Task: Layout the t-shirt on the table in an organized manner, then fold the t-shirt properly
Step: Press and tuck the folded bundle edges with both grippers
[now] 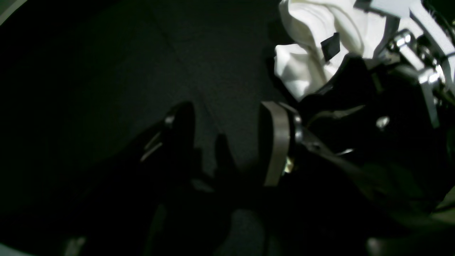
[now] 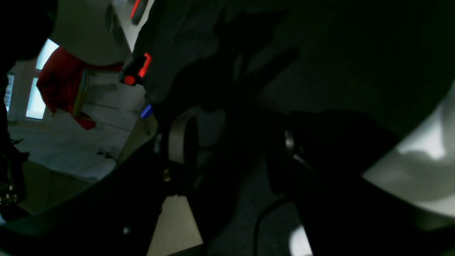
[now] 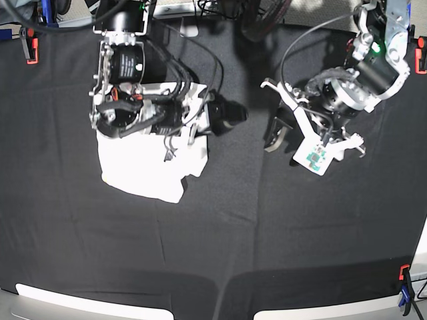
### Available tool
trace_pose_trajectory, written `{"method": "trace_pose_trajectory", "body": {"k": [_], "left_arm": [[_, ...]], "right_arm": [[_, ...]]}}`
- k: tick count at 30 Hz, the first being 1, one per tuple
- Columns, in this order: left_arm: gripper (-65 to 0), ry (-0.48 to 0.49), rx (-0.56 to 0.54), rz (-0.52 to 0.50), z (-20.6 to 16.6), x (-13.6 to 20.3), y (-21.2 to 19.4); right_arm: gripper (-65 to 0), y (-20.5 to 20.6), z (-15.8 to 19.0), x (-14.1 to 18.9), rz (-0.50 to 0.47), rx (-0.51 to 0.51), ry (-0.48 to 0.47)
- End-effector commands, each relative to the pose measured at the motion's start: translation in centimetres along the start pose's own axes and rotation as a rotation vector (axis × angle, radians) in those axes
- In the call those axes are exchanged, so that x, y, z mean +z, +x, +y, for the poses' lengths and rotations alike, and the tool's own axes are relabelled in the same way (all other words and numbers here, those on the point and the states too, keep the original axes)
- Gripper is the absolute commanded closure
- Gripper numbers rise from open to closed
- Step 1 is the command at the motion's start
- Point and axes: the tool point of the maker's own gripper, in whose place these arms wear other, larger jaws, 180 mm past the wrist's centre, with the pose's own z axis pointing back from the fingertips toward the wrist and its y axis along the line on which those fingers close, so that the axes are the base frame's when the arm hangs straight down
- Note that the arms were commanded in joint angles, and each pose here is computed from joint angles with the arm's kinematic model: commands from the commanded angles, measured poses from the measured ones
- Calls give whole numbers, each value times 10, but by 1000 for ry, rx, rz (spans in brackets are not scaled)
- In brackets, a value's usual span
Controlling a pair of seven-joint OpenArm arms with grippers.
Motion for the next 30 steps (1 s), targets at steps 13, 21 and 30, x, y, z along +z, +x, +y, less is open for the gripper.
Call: {"method": "trace_pose_trajectory", "body": {"k": [13,21,30], "left_arm": [[-268,-338,128,-135,-108,-9,30],[-269,-541,80,-24,-182,-32,-11],[-269,-533,83,72,-190,-70,-55]], "right_arm": [[-292,114,-62,103,-258,147,-327],[-290,83,-119,149,-244,136,-583],[-290,43,-170,105,-148,-42,-541]]}}
